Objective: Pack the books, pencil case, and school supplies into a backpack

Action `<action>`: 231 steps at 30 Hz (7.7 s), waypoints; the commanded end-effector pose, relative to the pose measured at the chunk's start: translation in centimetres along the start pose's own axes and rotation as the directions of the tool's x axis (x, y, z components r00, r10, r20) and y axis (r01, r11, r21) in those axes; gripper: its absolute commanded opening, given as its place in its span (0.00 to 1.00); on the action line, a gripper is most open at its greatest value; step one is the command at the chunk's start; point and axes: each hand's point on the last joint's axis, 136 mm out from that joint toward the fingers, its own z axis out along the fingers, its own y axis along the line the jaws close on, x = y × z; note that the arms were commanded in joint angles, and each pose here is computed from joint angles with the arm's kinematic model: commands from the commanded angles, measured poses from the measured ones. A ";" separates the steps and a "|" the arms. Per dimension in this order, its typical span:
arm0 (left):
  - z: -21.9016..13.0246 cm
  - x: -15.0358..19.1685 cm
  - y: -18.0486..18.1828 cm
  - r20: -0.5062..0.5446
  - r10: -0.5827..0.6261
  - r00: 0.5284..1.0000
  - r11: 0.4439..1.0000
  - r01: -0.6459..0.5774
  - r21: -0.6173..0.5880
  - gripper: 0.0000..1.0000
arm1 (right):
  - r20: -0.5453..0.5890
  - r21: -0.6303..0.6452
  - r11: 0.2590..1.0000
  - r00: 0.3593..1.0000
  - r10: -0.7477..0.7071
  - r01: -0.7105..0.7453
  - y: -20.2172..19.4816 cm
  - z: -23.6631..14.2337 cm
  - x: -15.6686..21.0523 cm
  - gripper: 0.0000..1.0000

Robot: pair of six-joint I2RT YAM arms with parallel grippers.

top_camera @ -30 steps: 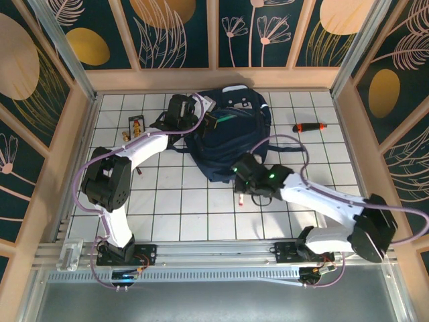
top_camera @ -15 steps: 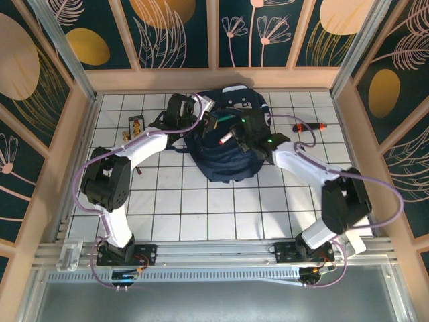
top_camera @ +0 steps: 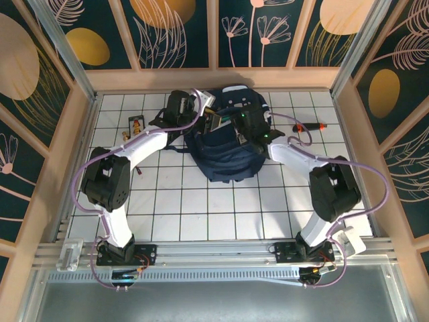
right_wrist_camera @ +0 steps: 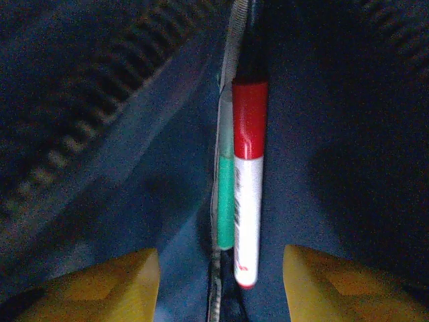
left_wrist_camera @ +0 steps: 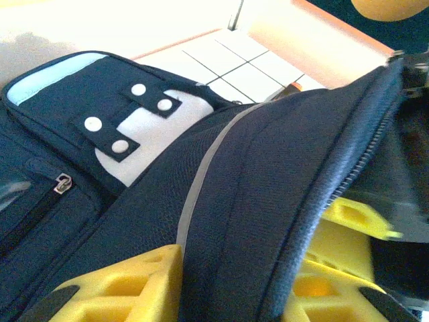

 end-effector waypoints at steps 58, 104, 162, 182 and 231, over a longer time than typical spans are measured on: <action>-3.0 13.5 4.5 -0.186 0.666 0.723 0.746 -0.652 0.134 0.41 | -0.399 -0.149 0.508 0.419 -0.816 0.848 1.4 -2.4 1.1 0.54; -4.6 11.6 1.5 -0.050 0.800 0.598 0.598 -0.788 0.146 0.00 | -0.542 0.122 0.451 0.440 -0.716 0.884 -6.1 8.6 8.9 0.58; -14.4 4.9 -5.6 0.198 0.535 0.821 0.844 -0.531 -0.076 0.56 | -0.381 -0.059 0.577 0.516 -0.767 0.814 1.7 11.6 11.4 0.00; -12.1 2.8 4.2 0.141 -0.556 0.819 0.785 0.573 -0.235 0.78 | -0.015 -0.518 0.103 0.112 -0.994 0.849 7.0 1.5 12.0 0.24; -1.2 15.0 1.9 -0.210 -0.847 0.489 0.530 0.740 -0.414 0.22 | 0.177 -0.217 0.208 0.248 -0.952 0.954 2.4 -14.0 7.3 0.48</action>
